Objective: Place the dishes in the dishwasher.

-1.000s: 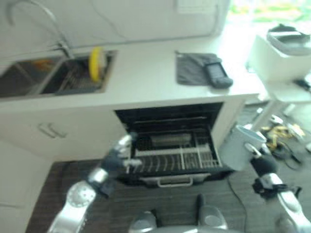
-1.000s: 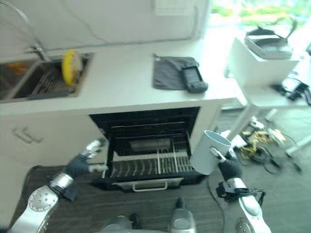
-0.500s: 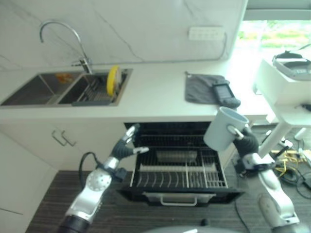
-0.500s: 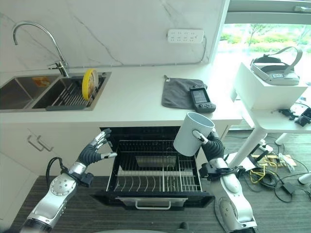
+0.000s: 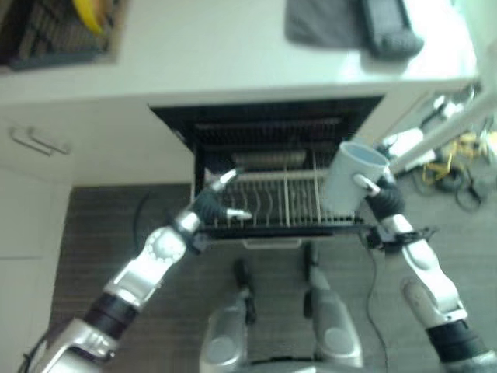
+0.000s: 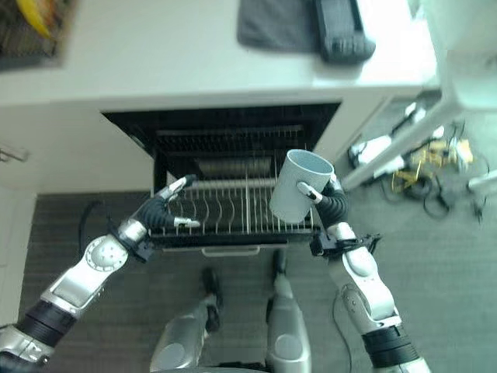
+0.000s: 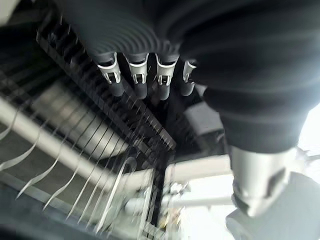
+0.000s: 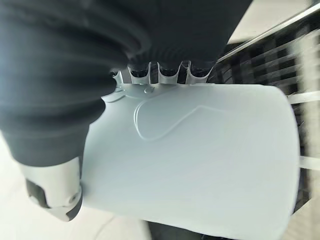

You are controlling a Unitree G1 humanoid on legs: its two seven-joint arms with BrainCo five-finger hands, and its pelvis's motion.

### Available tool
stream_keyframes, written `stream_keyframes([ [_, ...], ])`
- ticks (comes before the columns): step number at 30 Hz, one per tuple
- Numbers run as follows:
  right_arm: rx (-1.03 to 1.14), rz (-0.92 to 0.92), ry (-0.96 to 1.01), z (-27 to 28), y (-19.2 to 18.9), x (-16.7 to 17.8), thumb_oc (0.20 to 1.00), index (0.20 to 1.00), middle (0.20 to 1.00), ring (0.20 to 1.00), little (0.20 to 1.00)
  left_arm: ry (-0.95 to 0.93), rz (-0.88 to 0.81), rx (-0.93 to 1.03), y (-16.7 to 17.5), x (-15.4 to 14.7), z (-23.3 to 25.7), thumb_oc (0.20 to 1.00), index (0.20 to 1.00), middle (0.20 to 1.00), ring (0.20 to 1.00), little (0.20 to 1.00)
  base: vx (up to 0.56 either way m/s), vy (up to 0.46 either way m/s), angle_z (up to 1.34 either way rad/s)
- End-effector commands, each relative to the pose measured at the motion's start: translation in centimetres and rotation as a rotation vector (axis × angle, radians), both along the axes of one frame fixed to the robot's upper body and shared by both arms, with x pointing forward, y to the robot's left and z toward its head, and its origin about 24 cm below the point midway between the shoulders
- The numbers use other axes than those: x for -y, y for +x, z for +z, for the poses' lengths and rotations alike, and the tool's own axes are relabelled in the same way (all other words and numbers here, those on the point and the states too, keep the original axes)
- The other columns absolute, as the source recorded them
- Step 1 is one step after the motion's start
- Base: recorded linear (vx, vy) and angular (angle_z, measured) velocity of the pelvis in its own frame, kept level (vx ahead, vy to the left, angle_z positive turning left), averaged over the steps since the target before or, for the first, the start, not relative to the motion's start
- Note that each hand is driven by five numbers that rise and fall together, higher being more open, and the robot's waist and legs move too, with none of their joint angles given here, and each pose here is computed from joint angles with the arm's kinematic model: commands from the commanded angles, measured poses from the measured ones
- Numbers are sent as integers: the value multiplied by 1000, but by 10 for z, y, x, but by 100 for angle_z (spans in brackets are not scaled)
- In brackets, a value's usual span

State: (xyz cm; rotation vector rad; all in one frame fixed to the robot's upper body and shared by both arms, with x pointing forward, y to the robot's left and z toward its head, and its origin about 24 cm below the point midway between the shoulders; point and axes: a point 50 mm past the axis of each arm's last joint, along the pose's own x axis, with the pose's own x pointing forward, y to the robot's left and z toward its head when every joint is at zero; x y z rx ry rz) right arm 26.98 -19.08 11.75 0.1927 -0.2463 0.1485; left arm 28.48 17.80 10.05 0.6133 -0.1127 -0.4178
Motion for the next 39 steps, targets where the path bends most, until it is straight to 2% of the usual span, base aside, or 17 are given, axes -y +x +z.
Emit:
stream_keyframes([
  [1,219,30,8,40,-2,-2,200,200,200,200,200,-1,51,-58,4,-10,-5,1000,1000,1000,1000,1000,-45,-30,-11],
  [6,205,6,-27,42,7,-5,200,200,200,200,200,-27,26,-141,11,-3,-10,1000,1000,1000,1000,1000,-39,-54,-9],
  [7,204,-9,-50,43,12,-4,200,200,200,200,200,31,42,-235,15,-3,-22,1000,1000,1000,1000,1000,-26,-111,-3],
  [9,200,-33,-100,55,24,-5,200,200,200,200,200,268,88,-447,20,-15,-50,1000,1000,1000,1000,1000,-21,-114,7],
  [15,106,-81,-208,63,49,4,200,200,200,200,200,756,-5,-865,-4,-37,-86,1000,1000,1000,1000,1000,26,-89,10],
  [17,56,-83,-251,63,62,7,200,200,200,200,200,881,-22,-947,-11,-44,-92,1000,1000,1000,1000,1000,5,-66,6],
  [21,-79,-68,-324,56,83,14,200,200,200,200,200,1002,-65,-1033,-21,-52,-94,1000,1000,1000,1000,1000,-18,-32,5],
  [27,-260,-92,-407,44,108,31,200,200,200,200,200,1048,-115,-1094,-30,-54,-100,1000,1000,1000,1000,1000,1,-12,4],
  [33,-400,-157,-427,43,125,47,200,200,200,200,200,1020,-177,-1050,-34,-49,-110,1000,1000,1000,1000,1000,5,-7,9],
  [39,-521,-252,-422,40,132,63,200,200,200,200,200,887,-226,-978,-37,-34,-118,1000,1000,1000,1000,1000,-20,18,12],
])
